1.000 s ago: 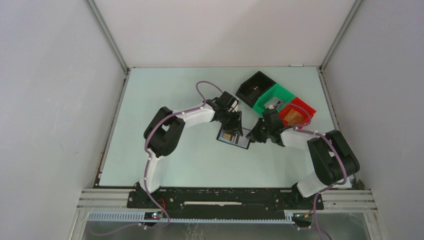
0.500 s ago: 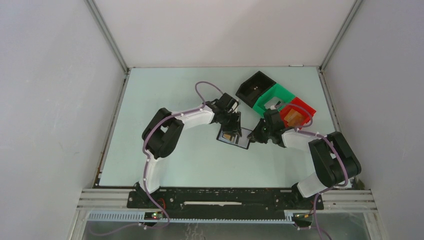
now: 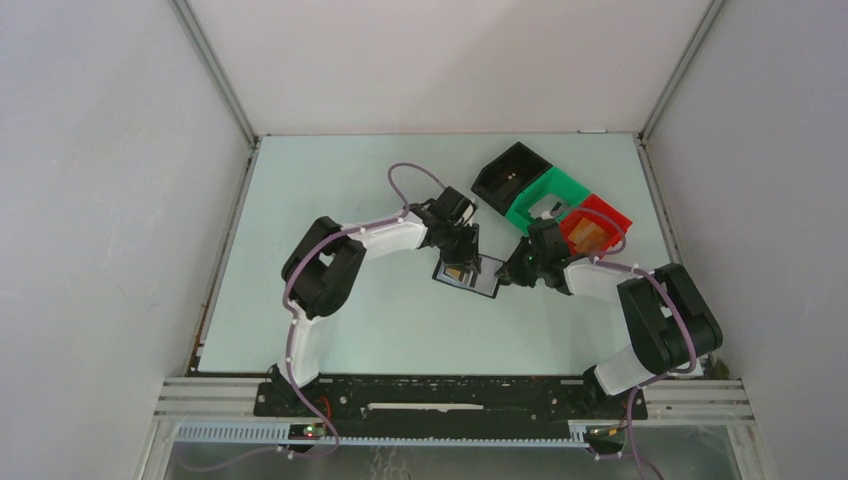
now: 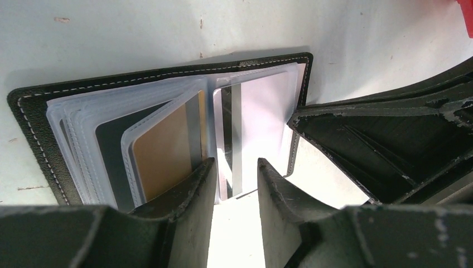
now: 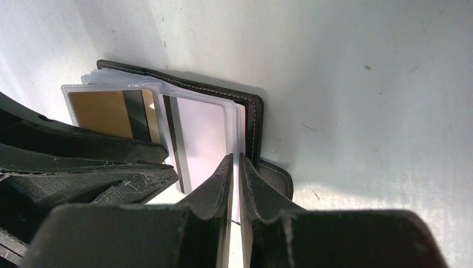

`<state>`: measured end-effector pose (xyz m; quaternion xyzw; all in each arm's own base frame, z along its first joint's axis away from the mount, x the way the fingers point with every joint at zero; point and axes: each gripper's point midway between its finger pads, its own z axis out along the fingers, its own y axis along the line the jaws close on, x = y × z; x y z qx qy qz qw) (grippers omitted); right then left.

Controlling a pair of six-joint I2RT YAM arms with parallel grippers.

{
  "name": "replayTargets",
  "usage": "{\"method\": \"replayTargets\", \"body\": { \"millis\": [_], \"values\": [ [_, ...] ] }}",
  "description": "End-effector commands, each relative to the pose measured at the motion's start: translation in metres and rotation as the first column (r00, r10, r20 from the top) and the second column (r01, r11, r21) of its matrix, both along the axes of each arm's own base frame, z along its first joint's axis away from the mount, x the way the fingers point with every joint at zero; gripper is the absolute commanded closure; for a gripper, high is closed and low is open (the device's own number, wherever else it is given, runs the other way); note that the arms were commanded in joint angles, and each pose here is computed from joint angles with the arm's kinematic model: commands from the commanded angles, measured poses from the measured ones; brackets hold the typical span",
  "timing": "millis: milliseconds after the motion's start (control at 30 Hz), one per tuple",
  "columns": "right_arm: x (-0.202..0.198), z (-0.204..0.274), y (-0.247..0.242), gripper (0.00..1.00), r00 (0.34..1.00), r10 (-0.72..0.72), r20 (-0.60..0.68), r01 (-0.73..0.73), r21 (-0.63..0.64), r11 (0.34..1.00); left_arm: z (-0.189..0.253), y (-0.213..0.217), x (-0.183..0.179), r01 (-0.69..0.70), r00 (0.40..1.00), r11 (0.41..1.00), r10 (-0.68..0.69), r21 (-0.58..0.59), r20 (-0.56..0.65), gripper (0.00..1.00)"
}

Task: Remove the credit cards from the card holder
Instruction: Remove the credit card from the card holder.

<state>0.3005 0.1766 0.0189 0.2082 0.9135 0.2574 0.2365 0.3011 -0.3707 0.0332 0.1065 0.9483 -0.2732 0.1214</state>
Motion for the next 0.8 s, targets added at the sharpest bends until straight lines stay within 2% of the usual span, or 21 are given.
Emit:
{"method": "replayTargets", "body": {
  "millis": [0,333,567,767],
  "values": [
    [-0.015,-0.019,-0.021,0.84,0.998,-0.031,-0.057,0.026,-0.091,0.995,-0.022,0.025,-0.006,-0.006,0.999,0.996,0.009,0.088,-0.03,0.61],
    [-0.018,-0.019,-0.022,0.84,0.998,-0.036,-0.056,0.031,-0.09,0.995,-0.024,0.016,-0.013,0.012,0.997,1.0,-0.01,0.027,-0.074,0.6],
    [-0.019,-0.018,-0.021,0.84,0.998,-0.035,-0.055,0.03,-0.089,0.996,-0.006,0.007,-0.015,0.012,0.997,0.997,-0.017,-0.073,-0.076,0.78],
    [-0.02,-0.018,-0.022,0.84,0.998,-0.037,-0.054,0.032,-0.092,0.995,0.006,0.0,-0.015,-0.014,0.995,0.984,-0.004,-0.178,-0.103,0.84]
  ]
}}
